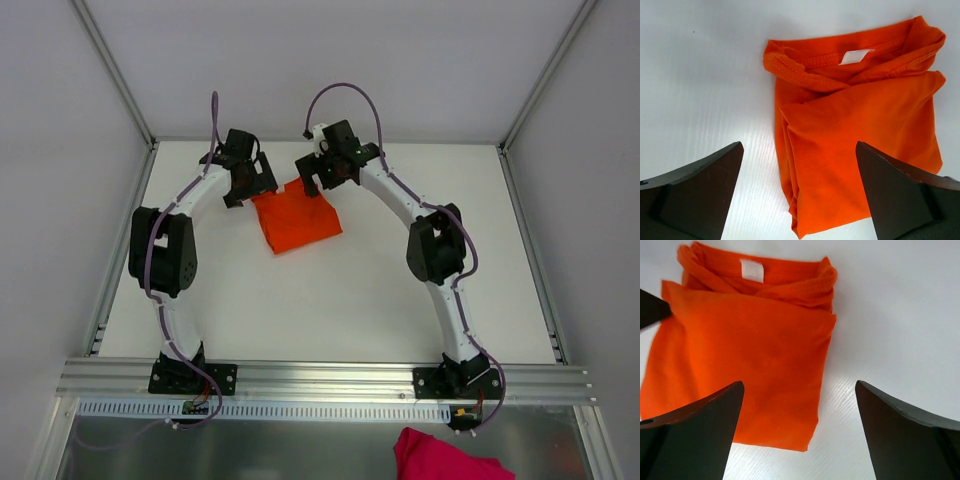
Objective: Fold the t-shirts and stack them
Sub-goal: Fold the long partially folded tshirt into a neat square
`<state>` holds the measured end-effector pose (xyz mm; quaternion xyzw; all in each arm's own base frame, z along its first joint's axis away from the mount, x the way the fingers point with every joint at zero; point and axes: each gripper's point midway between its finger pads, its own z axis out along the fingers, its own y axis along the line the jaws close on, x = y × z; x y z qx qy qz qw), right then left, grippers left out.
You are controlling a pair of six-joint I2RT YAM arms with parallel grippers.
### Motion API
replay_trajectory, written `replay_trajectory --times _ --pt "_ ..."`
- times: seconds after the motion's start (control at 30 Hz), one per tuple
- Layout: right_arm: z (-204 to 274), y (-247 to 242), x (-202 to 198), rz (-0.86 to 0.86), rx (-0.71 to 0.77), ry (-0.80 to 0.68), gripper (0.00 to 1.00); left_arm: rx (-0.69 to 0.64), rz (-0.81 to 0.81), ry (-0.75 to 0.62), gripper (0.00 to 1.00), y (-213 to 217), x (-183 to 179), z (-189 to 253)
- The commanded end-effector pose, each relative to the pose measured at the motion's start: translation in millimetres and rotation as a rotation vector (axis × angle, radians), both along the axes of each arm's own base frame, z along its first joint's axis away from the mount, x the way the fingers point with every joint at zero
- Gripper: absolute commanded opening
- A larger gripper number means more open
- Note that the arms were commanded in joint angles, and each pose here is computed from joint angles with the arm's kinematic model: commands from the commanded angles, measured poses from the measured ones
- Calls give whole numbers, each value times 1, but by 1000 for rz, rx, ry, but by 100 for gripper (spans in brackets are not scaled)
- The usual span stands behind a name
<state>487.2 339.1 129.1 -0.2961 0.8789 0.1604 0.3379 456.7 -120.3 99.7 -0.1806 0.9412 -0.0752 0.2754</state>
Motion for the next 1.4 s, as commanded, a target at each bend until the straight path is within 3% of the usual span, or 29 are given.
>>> replay_trajectory --times 0.0,0.2,0.23,0.3,0.33,0.37,0.4,0.57,0.7,1.1,1.27,1.37 --pt "30 -10 -11 -1 -26 -99 100 -29 13 -152 98 0 22 46" --pt "89 -48 -49 -48 -36 -146 96 -154 -32 -222 97 -22 10 90" --pt "81 -55 -60 -61 -46 -116 94 -185 -53 -241 96 -28 3 99" --pt "103 -69 -78 -69 -25 -145 78 -229 -97 -252 96 -42 -3 106" --pt "97 -75 -85 -71 -39 -126 37 -269 -126 -233 96 -51 -9 106" --pt "100 -79 -91 -70 -44 -121 16 -288 -164 -222 95 -63 -15 106" --pt "99 -89 -96 -91 -79 -114 2 -289 -190 -211 94 -70 -19 103" --pt "125 -118 -121 -142 -97 -140 1 -370 -283 -137 91 -112 -33 80" --pt "158 -127 -142 -174 -20 -175 1 -384 -327 -32 90 -141 -40 41" --pt "159 -166 -204 -219 5 -143 1 -290 -292 91 88 -141 -44 -35" --pt "148 -178 -211 -231 -43 -136 1 -268 -265 126 77 -137 -45 -49" --pt "154 -182 -208 -228 -62 -162 1 -266 -252 168 76 -134 -55 -52"
